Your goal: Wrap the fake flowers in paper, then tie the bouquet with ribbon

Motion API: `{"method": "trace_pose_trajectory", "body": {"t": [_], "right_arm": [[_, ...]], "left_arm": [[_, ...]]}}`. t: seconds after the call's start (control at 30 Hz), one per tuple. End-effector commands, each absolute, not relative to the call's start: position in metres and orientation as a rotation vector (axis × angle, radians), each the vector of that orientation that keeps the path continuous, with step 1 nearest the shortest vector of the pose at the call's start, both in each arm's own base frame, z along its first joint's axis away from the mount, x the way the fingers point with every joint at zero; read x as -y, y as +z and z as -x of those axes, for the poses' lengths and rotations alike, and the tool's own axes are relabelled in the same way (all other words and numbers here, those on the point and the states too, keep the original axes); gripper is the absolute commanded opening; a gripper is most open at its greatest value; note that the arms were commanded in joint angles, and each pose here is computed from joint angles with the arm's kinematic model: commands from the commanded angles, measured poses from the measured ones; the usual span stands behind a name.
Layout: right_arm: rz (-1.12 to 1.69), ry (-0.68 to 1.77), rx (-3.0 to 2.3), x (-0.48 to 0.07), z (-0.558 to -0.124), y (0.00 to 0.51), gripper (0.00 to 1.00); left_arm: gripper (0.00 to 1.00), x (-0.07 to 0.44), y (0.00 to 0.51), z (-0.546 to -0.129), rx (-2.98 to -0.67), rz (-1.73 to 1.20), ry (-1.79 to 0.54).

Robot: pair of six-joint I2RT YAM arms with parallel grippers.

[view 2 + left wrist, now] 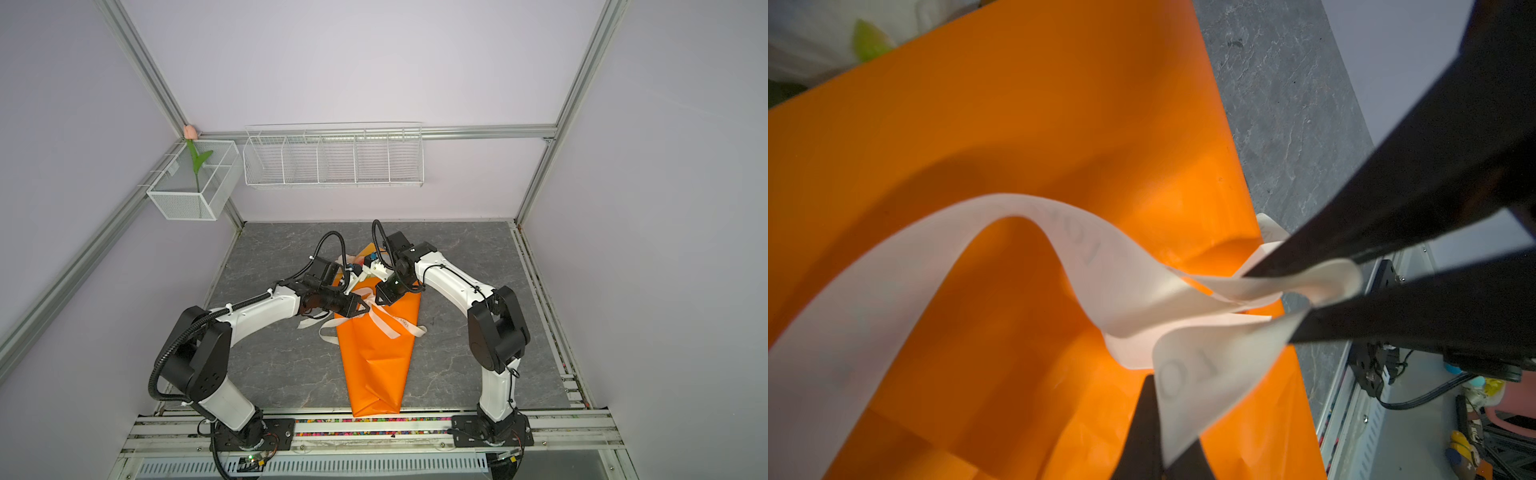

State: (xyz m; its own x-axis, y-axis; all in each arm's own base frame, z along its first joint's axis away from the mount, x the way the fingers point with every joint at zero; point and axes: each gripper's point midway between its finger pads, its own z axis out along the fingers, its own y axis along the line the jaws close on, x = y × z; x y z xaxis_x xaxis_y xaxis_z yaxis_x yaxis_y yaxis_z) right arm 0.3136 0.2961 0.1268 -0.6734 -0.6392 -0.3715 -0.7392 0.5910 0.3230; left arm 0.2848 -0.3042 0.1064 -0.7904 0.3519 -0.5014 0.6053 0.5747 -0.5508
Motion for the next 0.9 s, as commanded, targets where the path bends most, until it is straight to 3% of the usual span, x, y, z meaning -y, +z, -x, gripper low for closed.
{"method": "trace_pose_trajectory", "body": {"t": [0.0,0.07,0.27,0.33,0.4,0.53,0.6,0.87], "right_arm": [[1.112,0.525,-2.605,-0.285,-0.331,0.112,0.33],[1.072,0.488,-2.61,-0.282,-0.334,0.115,0.4],[0.867,0.603,-2.534,-0.269,-0.305,0.148,0.42],[0.76,0.523,-2.586,-0.249,-0.299,0.136,0.51],[0.726,0.475,-2.665,-0.236,-0.286,0.129,0.46],[0.753,0.756,-2.558,-0.267,-0.25,0.144,0.45],[0.61,0.797,-2.699,-0.268,-0.24,0.126,0.35],[0.413,0.607,-2.971,-0.276,-0.211,0.072,0.4]], "left_arm": [[0.0,0.309,0.112,-0.283,-2.479,-0.775,-1.091],[0.0,0.309,0.109,-0.282,-2.516,-0.772,-1.092],[0.0,0.306,0.103,-0.286,-2.576,-0.729,-1.056],[0.0,0.307,0.102,-0.287,-2.58,-0.725,-1.057],[0.0,0.308,0.103,-0.288,-2.577,-0.723,-1.054],[0.0,0.307,0.106,-0.288,-2.577,-0.732,-1.046],[0.0,0.306,0.107,-0.288,-2.575,-0.74,-1.036],[0.0,0.307,0.107,-0.288,-2.583,-0.734,-1.044]]}}
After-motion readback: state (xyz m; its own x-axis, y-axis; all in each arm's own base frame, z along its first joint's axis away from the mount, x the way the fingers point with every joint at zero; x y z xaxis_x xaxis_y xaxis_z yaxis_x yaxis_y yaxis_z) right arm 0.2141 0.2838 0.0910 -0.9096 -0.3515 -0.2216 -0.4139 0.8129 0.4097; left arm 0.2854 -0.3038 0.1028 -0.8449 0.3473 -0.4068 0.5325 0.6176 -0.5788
